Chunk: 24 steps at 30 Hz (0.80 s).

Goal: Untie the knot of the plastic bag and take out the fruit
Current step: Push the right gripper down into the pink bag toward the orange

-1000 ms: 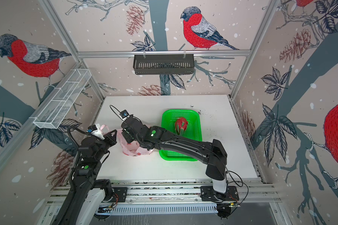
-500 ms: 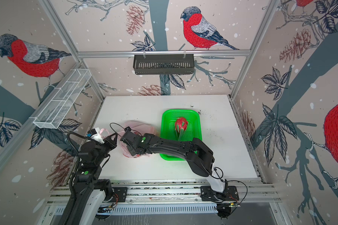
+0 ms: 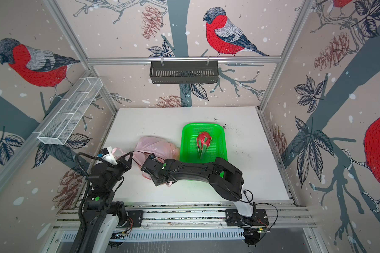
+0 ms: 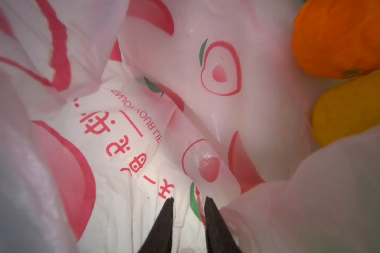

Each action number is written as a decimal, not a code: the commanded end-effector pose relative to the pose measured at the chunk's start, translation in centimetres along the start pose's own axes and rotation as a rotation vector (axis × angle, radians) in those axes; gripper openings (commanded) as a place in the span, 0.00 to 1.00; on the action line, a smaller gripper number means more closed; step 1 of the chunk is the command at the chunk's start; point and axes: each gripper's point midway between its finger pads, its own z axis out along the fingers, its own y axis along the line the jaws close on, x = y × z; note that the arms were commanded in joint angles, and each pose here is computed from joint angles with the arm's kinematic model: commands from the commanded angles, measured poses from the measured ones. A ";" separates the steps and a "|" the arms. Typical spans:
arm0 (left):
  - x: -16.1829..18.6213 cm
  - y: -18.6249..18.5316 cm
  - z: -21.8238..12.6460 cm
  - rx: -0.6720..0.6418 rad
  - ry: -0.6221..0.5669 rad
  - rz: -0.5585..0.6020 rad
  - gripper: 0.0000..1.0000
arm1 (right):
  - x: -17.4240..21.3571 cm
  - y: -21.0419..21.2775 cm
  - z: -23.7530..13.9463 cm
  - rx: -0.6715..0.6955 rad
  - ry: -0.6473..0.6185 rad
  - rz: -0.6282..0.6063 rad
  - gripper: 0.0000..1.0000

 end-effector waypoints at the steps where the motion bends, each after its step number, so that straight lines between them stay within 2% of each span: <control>1: -0.2 -0.1 -0.3 0.002 -0.015 -0.017 0.00 | -2.4 -2.0 -1.6 0.112 -0.096 0.060 0.30; 8: 0.4 -0.4 -1.4 0.023 -0.007 -0.047 0.00 | -6.2 -2.7 -1.9 0.132 -0.215 0.157 0.34; 12: 0.7 -0.2 -2.0 0.012 -0.007 -0.048 0.00 | -7.8 -1.9 -1.0 0.105 -0.249 0.126 0.36; 18: 0.8 -0.2 -2.0 0.008 -0.002 -0.047 0.00 | -9.6 -1.9 -0.4 0.097 -0.286 0.009 0.39; 24: 0.7 0.0 -2.0 0.006 -0.013 -0.057 0.00 | -10.2 -3.3 0.7 0.140 -0.271 0.029 0.49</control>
